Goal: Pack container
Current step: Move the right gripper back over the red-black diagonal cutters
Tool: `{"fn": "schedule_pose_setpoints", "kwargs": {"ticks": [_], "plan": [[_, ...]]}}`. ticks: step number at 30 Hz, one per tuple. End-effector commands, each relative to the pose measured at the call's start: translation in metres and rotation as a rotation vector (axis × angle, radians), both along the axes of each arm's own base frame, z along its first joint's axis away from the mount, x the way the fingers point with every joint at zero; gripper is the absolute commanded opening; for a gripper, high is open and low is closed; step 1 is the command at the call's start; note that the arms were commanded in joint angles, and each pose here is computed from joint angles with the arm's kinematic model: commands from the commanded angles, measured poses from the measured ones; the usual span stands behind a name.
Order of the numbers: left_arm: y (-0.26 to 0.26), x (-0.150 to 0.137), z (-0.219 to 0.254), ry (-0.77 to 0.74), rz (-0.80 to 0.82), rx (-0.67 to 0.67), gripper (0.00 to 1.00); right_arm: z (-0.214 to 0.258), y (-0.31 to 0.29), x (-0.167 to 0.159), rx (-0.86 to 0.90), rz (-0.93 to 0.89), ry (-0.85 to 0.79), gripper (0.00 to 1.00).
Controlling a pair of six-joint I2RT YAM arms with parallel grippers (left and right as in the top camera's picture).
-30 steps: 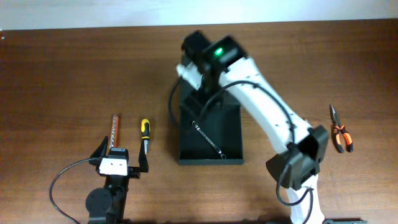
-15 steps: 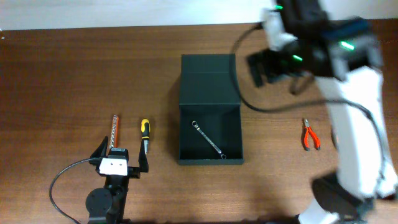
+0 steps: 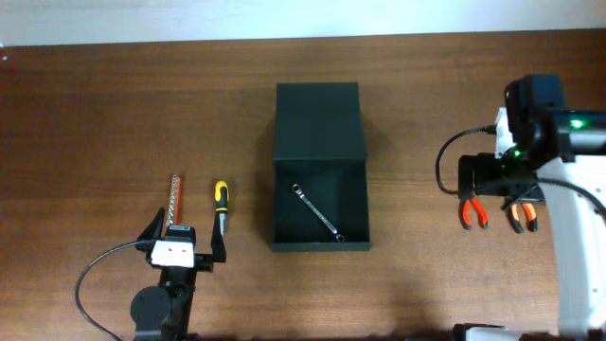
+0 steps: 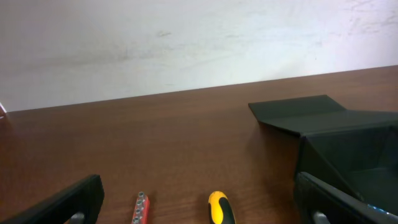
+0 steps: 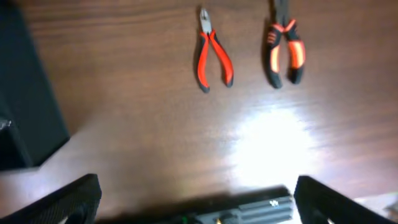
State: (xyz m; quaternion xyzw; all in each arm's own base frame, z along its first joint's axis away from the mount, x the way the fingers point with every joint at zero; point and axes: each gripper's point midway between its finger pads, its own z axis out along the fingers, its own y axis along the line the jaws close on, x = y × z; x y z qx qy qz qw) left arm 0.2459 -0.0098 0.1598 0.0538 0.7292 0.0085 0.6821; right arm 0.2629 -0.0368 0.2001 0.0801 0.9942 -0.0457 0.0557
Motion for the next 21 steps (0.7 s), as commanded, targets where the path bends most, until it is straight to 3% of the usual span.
{"fn": "schedule_pose_setpoints", "kwargs": {"ticks": [1,14,21], "plan": [[0.003,0.000,-0.002,0.003,0.013,0.020,0.99,-0.029,0.011,0.011,0.104,0.019,-0.024,0.99],[0.003,0.000,-0.002,0.003,0.013,0.020,0.99,-0.104,0.018,0.034,0.154,0.004,-0.114,0.99],[0.003,0.000,-0.002,0.003,0.012,0.020,0.99,-0.106,0.017,0.033,0.129,0.111,-0.109,0.99]]}}
